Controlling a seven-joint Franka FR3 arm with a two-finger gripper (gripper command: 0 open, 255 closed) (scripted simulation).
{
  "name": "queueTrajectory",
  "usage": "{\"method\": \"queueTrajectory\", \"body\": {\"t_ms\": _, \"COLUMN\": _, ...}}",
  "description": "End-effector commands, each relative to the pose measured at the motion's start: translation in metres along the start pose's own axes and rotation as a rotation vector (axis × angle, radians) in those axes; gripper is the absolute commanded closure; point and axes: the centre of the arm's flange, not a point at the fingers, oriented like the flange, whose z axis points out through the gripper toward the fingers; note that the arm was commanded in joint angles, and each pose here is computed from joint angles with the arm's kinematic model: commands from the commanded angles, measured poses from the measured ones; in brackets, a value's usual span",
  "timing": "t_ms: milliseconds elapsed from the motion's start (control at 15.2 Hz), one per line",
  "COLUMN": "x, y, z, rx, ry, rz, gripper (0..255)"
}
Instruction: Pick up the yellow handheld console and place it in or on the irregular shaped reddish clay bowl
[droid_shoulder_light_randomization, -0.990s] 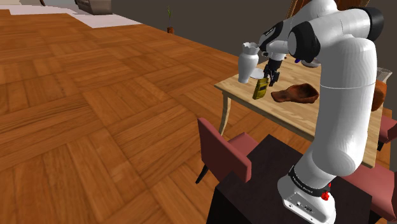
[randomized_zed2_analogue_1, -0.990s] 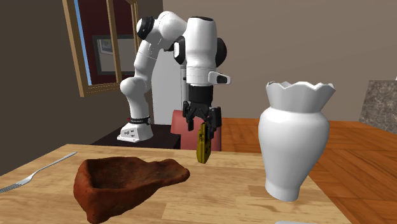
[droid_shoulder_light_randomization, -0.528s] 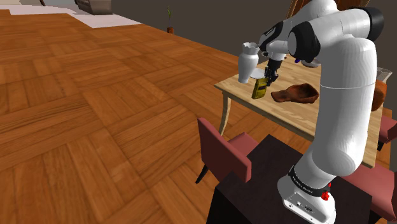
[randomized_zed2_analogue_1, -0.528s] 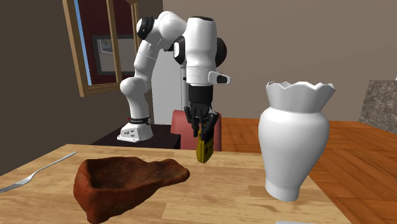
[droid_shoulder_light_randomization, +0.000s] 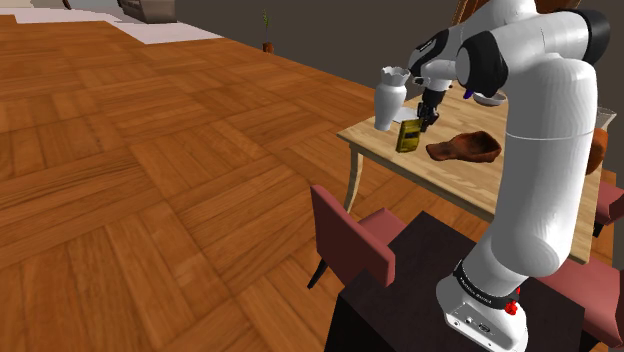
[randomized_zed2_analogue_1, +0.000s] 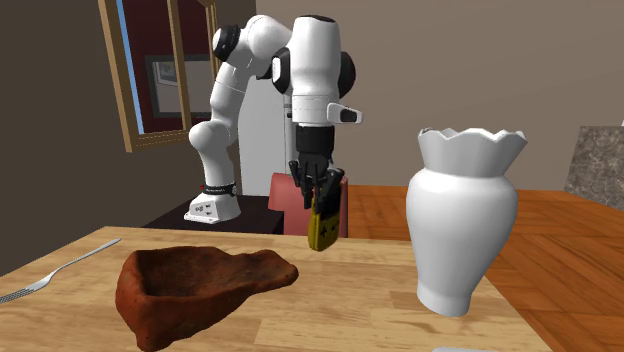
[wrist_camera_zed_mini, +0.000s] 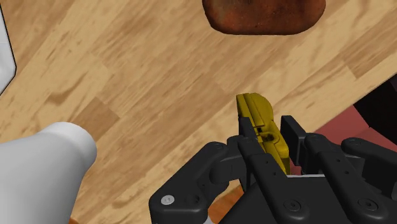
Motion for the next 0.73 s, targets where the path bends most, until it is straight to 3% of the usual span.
{"method": "queueTrajectory", "body": {"t_ms": 0, "x": 0.001, "y": 0.0, "z": -0.011, "rx": 0.0, "ry": 0.0, "rz": 0.0, "gripper": 255}}
{"method": "queueTrajectory", "body": {"t_ms": 660, "x": 0.001, "y": -0.001, "z": -0.063, "rx": 0.0, "ry": 0.0, "rz": 0.0, "gripper": 255}}
